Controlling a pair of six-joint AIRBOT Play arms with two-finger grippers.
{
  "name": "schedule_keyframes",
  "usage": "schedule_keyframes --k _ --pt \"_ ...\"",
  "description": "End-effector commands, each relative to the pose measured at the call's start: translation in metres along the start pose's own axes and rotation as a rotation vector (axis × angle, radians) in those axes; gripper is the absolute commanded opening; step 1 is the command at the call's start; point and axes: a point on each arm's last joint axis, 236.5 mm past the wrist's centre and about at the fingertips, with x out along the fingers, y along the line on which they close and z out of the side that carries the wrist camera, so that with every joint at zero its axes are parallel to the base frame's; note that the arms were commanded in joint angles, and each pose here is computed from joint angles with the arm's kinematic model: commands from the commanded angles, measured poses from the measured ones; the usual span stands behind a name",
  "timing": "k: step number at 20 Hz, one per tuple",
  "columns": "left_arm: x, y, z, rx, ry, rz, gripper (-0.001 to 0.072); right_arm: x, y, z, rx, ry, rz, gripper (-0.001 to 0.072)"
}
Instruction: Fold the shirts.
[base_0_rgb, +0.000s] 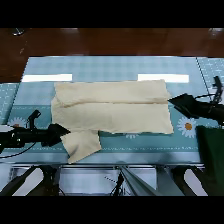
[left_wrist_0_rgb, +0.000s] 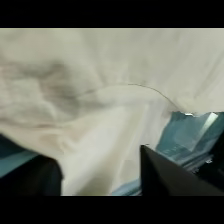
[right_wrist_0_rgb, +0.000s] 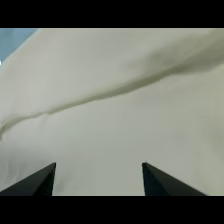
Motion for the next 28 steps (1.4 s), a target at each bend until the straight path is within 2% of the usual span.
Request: schedule_keyframes --k 1,2,3,5,9,13,21,23,27,28 --pt "0.004 -0.007 0.001 0.019 -0.008 -0.023 0.0192 -0.042 -0.084 0.006 0.094 -0.015 -0.266 0.0623" --pt "0.006 -0.008 -0.001 0.041 -0.001 -0.021 0.0035 -0.051 -0.114 -0.014 0.197 0.036 -0.363 0.0623" --pt "0.007 -0.009 -0.002 0.059 0.004 -0.019 0.0032 -0.050 -0.126 -0.039 0.285 0.101 -0.396 0.0623" --pt "0.008 -0.013 -0.001 0.073 0.000 -0.031 0.0032 -0.034 -0.127 -0.077 0.302 0.213 -0.375 0.0623" --pt "0.008 -0.012 0.003 0.071 -0.017 -0.026 0.0032 -0.012 -0.122 -0.118 0.227 0.343 -0.367 0.0623" --pt "0.008 -0.013 0.007 0.066 -0.037 -0.030 0.0032 -0.004 -0.117 -0.113 0.185 0.330 -0.361 0.0623" --pt "0.008 -0.014 0.008 0.066 -0.040 -0.032 0.0032 0.042 -0.101 -0.099 0.289 0.331 -0.165 0.0623" --pt "0.008 -0.018 0.010 0.059 -0.048 -0.047 0.0032 0.047 -0.105 -0.094 0.305 0.342 -0.165 0.0621" --pt "0.008 -0.020 0.011 0.055 -0.052 -0.055 0.0032 0.053 -0.107 -0.085 0.321 0.366 -0.158 0.0461" --pt "0.008 -0.020 0.011 0.052 -0.054 -0.059 0.0032 0.054 -0.104 -0.087 0.312 0.384 -0.140 0.0384"
